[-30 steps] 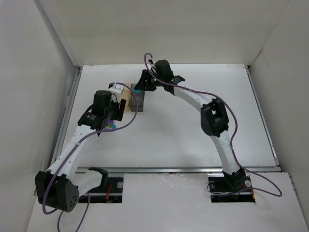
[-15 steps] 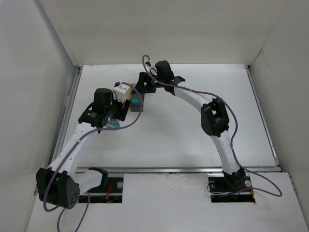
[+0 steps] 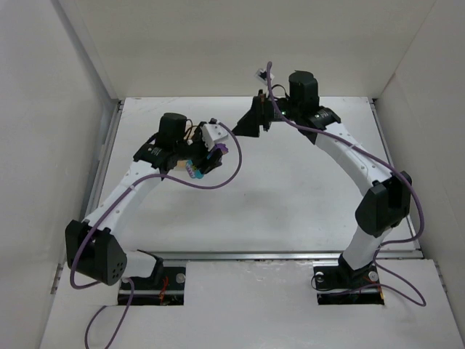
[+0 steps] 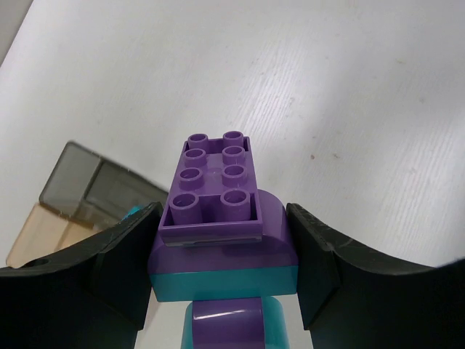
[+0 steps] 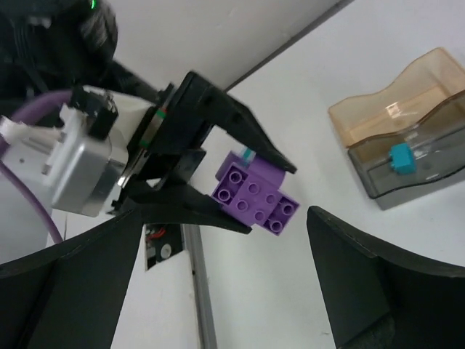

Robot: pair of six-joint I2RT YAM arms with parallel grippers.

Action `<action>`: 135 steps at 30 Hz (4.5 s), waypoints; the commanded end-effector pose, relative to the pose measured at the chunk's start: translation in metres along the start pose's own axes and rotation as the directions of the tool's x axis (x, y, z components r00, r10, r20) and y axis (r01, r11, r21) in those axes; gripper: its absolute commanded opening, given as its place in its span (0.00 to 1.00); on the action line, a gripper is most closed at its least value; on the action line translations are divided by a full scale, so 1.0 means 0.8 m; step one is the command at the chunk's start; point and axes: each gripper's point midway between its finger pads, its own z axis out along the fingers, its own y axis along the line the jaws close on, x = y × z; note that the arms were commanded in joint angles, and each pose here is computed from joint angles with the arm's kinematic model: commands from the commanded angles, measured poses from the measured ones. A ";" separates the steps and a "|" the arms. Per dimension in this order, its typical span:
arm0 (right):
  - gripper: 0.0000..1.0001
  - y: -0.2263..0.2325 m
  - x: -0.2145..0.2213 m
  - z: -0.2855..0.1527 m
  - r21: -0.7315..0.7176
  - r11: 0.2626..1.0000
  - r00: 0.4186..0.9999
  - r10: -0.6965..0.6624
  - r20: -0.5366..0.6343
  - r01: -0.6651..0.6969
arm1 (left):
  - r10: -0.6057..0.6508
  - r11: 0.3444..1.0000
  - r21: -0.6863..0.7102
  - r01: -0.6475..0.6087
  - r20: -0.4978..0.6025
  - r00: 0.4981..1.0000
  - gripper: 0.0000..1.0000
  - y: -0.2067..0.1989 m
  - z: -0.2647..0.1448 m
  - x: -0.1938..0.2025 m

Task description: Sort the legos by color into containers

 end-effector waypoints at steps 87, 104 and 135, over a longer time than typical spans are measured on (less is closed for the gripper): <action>0.09 -0.166 0.014 0.252 0.304 0.831 0.864 0.354 0.359 -0.467 | -0.483 0.410 -0.854 0.319 0.093 0.871 0.00 0.118 -0.179 0.139; 1.00 -0.089 -0.027 0.250 0.162 0.956 0.945 0.198 0.261 -0.245 | -0.311 0.749 -0.586 0.308 0.099 0.945 0.00 0.079 -0.125 0.079; 1.00 0.045 0.011 0.012 -0.008 0.994 0.992 0.112 0.061 -0.112 | 0.248 0.954 0.082 -0.289 0.325 0.913 0.00 -0.015 -0.046 -0.092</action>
